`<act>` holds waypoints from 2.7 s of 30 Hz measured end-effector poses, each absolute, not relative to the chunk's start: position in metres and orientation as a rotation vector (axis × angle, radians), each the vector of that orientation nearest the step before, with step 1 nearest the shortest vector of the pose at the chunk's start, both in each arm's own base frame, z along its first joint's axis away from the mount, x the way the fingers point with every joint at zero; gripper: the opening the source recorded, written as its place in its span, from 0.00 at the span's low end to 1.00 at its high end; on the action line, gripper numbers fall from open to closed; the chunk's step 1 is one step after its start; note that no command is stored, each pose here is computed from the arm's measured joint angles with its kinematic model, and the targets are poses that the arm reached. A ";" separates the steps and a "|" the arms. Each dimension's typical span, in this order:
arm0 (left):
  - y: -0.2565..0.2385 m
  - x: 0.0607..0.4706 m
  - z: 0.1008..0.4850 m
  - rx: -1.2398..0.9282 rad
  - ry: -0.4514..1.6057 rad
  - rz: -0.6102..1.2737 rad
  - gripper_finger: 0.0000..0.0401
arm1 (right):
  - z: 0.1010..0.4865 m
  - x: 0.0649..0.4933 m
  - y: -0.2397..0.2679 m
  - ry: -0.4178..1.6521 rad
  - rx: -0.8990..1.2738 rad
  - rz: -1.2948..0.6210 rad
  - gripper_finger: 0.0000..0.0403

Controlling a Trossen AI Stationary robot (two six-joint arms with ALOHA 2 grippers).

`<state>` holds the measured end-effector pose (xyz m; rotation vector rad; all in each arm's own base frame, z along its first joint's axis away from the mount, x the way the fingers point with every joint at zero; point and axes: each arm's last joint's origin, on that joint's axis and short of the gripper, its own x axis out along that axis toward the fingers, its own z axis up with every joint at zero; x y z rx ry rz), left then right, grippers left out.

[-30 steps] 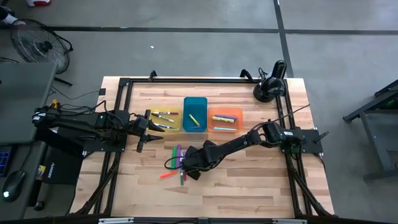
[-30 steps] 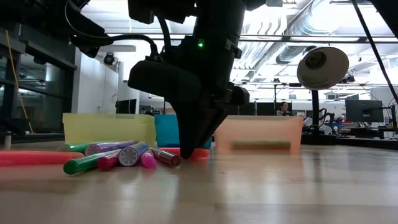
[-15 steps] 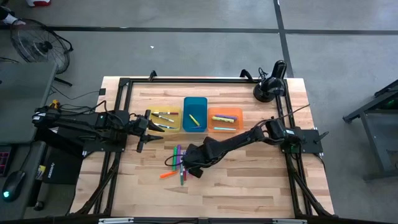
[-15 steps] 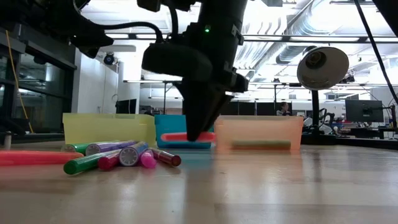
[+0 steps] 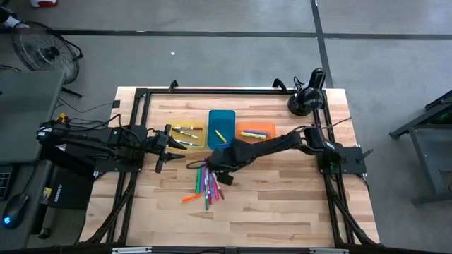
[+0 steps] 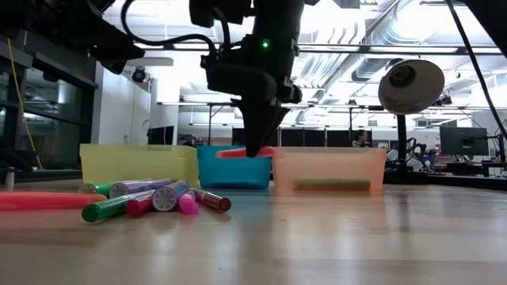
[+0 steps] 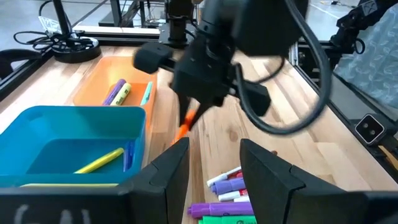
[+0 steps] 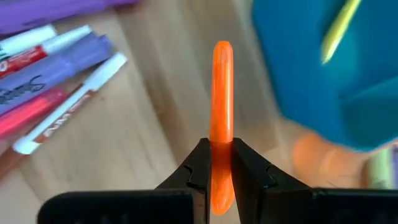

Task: Pick & Place Markers
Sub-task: Put the right orange pen into the blue bin, then put the brown dry erase marker into the yellow bin

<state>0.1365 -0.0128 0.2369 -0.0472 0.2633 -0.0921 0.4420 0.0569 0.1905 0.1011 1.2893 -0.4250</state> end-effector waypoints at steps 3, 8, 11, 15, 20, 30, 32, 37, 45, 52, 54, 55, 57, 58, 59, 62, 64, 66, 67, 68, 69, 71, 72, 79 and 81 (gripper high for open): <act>-0.013 0.136 0.237 -0.047 0.265 -0.092 0.34 | 0.201 0.442 0.044 1.270 0.059 -0.421 0.07; -0.013 0.136 0.237 -0.047 0.267 -0.092 0.34 | 0.209 0.442 0.023 1.258 -0.056 -0.422 0.07; -0.013 0.136 0.236 -0.049 0.270 -0.091 0.34 | 0.210 0.444 0.014 1.260 -0.129 -0.394 0.07; -0.013 0.136 0.236 -0.050 0.271 -0.091 0.34 | 0.211 0.446 0.005 1.255 -0.214 -0.372 0.07; -0.013 0.136 0.236 -0.050 0.271 -0.091 0.34 | 0.212 0.449 -0.004 1.235 -0.257 -0.354 0.07; -0.013 0.136 0.235 -0.064 0.280 -0.089 0.34 | 0.213 0.452 -0.029 1.229 -0.247 -0.277 0.07; -0.013 0.136 0.235 -0.064 0.280 -0.089 0.34 | 0.213 0.452 -0.036 1.234 -0.235 -0.265 0.07; -0.013 0.136 0.236 -0.064 0.279 -0.089 0.34 | 0.212 0.450 -0.053 1.243 -0.217 -0.250 0.07; -0.013 0.136 0.236 -0.064 0.279 -0.089 0.34 | 0.205 0.449 -0.071 1.228 -0.194 -0.181 0.08; -0.013 0.136 0.235 -0.064 0.281 -0.089 0.34 | 0.197 0.449 -0.076 1.201 -0.175 -0.148 0.08; -0.013 0.136 0.235 -0.064 0.280 -0.089 0.34 | 0.197 0.450 -0.076 1.197 -0.172 -0.141 0.08; -0.013 0.136 0.235 -0.064 0.280 -0.089 0.34 | 0.196 0.449 -0.076 1.199 -0.171 -0.141 0.08; -0.013 0.136 0.235 -0.064 0.280 -0.089 0.34 | 0.196 0.449 -0.075 1.199 -0.166 -0.152 0.12; -0.013 0.136 0.235 -0.064 0.280 -0.089 0.34 | 0.196 0.449 -0.075 1.199 -0.156 -0.157 0.15; -0.013 0.136 0.235 -0.064 0.280 -0.089 0.34 | 0.196 0.449 -0.075 1.201 -0.151 -0.158 0.17; -0.013 0.136 0.235 -0.064 0.280 -0.089 0.34 | 0.196 0.448 -0.075 1.212 -0.143 -0.169 0.25; -0.013 0.136 0.235 -0.064 0.280 -0.089 0.34 | 0.196 0.448 -0.075 1.217 -0.142 -0.170 0.29; -0.013 0.136 0.235 -0.064 0.280 -0.089 0.34 | 0.195 0.447 -0.075 1.223 -0.141 -0.170 0.32; -0.013 0.136 0.236 -0.064 0.279 -0.089 0.34 | 0.195 0.447 -0.075 1.223 -0.141 -0.170 0.34; -0.013 0.136 0.235 -0.064 0.280 -0.089 0.34 | 0.195 0.447 -0.075 1.223 -0.140 -0.169 0.35; -0.013 0.136 0.235 -0.064 0.280 -0.089 0.34 | 0.195 0.447 -0.075 1.225 -0.139 -0.167 0.37; -0.013 0.136 0.235 -0.064 0.280 -0.089 0.34 | 0.195 0.447 -0.075 1.227 -0.139 -0.167 0.40; -0.013 0.136 0.235 -0.064 0.280 -0.089 0.34 | 0.195 0.447 -0.075 1.226 -0.140 -0.168 0.41; -0.013 0.136 0.236 -0.064 0.280 -0.089 0.34 | 0.195 0.447 -0.075 1.227 -0.141 -0.170 0.53; -0.013 0.136 0.235 -0.064 0.280 -0.089 0.34 | 0.195 0.447 -0.075 1.227 -0.141 -0.171 0.55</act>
